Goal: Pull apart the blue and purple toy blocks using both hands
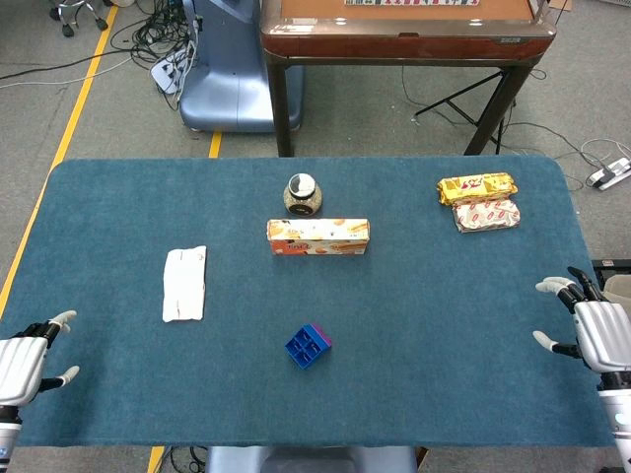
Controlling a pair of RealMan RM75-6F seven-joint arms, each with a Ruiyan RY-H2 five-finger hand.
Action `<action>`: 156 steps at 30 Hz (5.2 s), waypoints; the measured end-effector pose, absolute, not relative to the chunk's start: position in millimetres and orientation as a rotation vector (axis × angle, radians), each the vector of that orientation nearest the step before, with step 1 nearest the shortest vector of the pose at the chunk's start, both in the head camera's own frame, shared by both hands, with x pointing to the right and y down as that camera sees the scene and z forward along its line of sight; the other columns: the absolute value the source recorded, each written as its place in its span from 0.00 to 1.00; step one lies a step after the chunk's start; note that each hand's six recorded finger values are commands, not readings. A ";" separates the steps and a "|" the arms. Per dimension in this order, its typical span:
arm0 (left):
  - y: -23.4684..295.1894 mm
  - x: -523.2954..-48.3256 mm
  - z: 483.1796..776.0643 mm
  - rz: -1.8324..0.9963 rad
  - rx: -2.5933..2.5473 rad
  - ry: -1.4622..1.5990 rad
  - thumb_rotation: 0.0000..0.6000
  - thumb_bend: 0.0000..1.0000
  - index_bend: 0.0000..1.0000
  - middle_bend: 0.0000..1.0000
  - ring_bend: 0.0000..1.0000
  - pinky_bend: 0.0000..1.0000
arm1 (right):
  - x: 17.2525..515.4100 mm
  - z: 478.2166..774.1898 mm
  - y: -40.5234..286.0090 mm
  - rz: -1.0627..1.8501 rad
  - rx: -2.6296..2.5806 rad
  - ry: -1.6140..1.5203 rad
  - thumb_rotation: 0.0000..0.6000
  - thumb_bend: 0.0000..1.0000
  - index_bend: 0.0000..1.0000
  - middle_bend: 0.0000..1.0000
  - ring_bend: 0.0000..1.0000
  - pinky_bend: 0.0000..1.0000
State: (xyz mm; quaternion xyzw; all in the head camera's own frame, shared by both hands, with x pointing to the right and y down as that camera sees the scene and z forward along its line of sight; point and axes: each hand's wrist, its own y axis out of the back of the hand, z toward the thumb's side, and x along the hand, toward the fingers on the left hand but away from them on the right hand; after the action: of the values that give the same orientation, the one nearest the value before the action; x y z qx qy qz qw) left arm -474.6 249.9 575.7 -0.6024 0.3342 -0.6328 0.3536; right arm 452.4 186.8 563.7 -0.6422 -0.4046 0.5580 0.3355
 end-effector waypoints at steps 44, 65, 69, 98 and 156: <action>196.2 -200.4 625.6 -1.130 -2.119 0.720 1.00 0.00 0.17 1.00 0.95 1.00 | 450.2 569.5 187.7 1.485 -1.675 -1.025 1.00 0.09 0.31 0.28 0.29 0.42; 212.4 -118.2 647.0 -1.046 -2.226 0.583 1.00 0.00 0.14 1.00 0.95 1.00 | 454.2 578.2 191.1 1.493 -1.696 -1.026 1.00 0.09 0.31 0.28 0.29 0.42; 215.5 -108.9 651.1 -1.042 -2.247 0.558 1.00 0.00 0.14 1.00 0.95 1.00 | 453.5 578.6 190.8 1.495 -1.697 -1.022 1.00 0.09 0.31 0.28 0.29 0.42; 218.3 -69.3 673.1 -1.072 -2.199 0.494 1.00 0.00 0.06 1.00 0.95 1.00 | 454.3 584.4 192.8 1.502 -1.715 -1.022 1.00 0.09 0.31 0.28 0.29 0.42; 188.5 -118.4 702.0 -1.333 -2.320 0.545 1.00 0.00 0.38 1.00 0.94 1.00 | 447.5 595.3 194.0 1.488 -1.751 -1.006 1.00 0.09 0.31 0.28 0.29 0.42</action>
State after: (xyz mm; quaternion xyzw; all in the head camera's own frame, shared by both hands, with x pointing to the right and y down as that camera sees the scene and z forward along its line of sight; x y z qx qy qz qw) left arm -118.4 188.5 702.0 -0.8318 0.1955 -0.4778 0.2041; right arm 447.5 194.0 595.3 -0.6634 -0.3810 0.5637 0.3113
